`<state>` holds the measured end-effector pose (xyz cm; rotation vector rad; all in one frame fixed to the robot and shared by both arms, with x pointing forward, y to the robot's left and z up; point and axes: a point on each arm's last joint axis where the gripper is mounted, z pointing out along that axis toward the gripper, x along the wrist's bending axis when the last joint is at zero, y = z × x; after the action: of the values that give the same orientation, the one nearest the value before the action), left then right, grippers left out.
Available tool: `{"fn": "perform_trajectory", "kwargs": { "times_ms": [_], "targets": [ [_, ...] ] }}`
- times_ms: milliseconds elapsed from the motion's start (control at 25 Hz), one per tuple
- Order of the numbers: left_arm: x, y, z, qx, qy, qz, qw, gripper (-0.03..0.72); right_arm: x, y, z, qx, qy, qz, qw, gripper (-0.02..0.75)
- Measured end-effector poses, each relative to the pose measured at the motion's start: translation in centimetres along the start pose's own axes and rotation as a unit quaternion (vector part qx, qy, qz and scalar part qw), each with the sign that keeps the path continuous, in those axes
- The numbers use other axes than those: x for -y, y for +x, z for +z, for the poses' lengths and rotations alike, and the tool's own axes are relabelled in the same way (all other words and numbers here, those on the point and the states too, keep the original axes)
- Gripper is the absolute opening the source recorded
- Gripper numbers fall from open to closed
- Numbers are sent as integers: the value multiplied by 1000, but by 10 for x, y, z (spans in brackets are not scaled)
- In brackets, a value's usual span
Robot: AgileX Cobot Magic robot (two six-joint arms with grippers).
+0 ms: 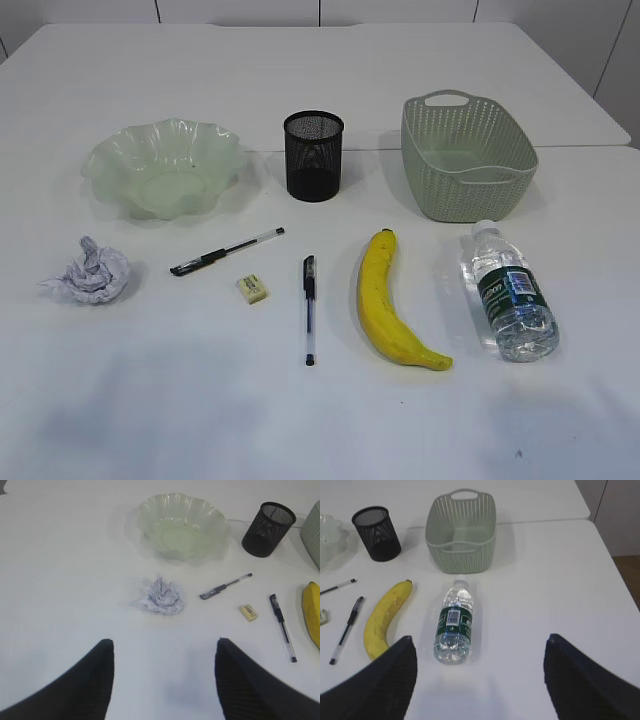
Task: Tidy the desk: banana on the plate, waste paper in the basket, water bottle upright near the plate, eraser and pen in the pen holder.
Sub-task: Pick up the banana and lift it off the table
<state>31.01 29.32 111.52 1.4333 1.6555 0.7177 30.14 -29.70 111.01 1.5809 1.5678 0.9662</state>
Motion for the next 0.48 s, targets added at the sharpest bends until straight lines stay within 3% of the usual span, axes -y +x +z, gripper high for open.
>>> {"fn": "perform_trajectory", "kwargs": {
  "times_ms": [200,480],
  "targets": [
    [-25,-3,11,-4,29,-2,1000,447,-8,0,0,-1,-17,-2,1000,586],
    [-37,-1,31,-22,76,4,997,447,-16,6,17,-26,19,22,999,580]
  ]
}}
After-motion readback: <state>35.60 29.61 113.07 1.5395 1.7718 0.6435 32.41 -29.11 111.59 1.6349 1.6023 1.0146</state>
